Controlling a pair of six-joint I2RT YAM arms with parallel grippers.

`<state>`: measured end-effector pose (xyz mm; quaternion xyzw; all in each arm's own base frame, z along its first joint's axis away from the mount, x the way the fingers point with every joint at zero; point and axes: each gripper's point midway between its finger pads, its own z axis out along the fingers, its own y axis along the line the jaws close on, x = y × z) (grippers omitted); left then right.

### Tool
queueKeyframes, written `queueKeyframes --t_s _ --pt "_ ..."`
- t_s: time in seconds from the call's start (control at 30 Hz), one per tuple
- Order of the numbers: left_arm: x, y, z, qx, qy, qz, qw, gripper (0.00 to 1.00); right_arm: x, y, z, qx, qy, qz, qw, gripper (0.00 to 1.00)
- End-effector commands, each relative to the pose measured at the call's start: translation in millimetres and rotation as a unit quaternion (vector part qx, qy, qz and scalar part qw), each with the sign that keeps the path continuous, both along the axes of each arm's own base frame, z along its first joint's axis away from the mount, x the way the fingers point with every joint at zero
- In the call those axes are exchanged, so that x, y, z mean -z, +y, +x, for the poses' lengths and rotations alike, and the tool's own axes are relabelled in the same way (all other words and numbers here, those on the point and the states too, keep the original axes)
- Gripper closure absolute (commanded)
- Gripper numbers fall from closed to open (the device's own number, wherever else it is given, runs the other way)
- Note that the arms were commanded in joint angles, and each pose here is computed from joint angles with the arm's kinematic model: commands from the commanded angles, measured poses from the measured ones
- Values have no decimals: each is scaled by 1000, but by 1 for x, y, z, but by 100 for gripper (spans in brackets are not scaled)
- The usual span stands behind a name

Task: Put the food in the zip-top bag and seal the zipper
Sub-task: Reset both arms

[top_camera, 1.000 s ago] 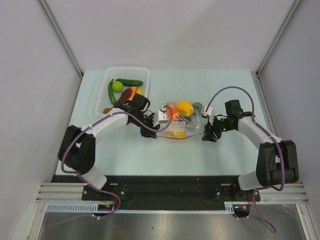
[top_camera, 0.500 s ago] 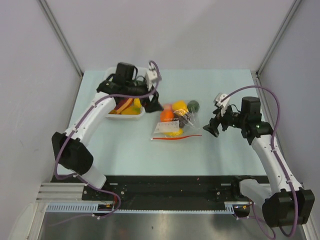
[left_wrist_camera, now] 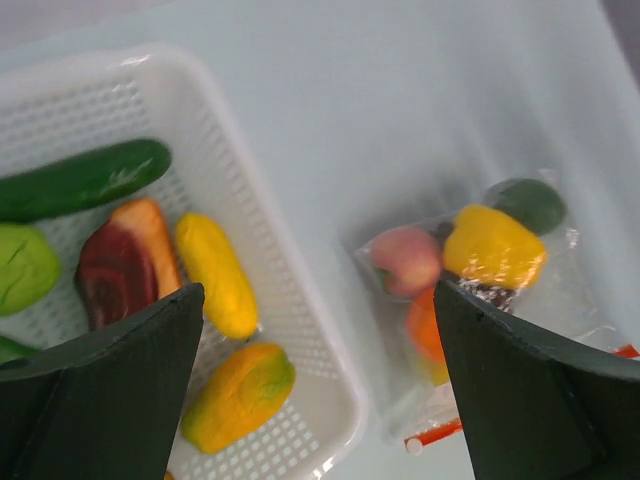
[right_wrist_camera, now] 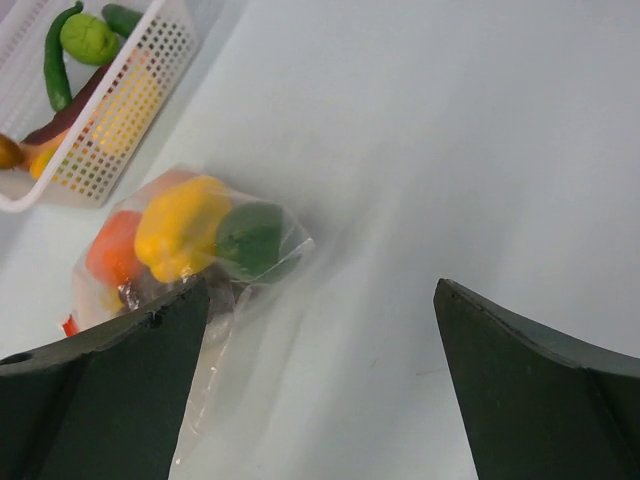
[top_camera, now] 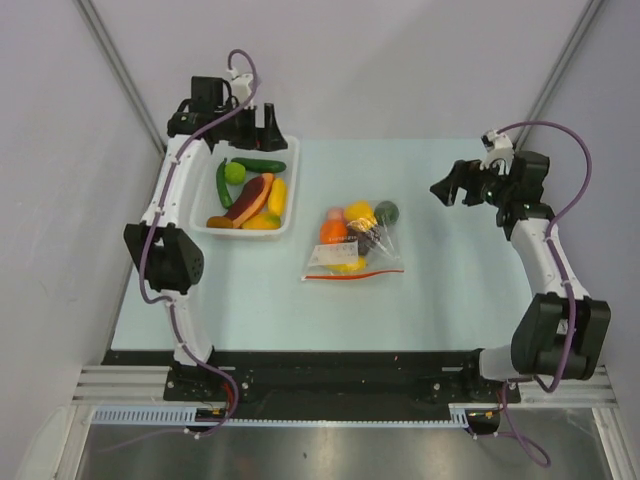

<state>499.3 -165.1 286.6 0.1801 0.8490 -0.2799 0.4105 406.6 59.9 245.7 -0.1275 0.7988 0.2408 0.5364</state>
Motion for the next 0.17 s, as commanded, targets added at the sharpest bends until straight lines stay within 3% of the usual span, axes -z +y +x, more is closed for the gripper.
queueKeyframes --t_s 0.0,0.13 --pt "3 43 5 -91 13 28 995 0 -12 -15 22 40 8 42 998 0" --pt "-3 65 9 -121 -2 44 992 1 -15 -25 34 58 10 55 997 0"
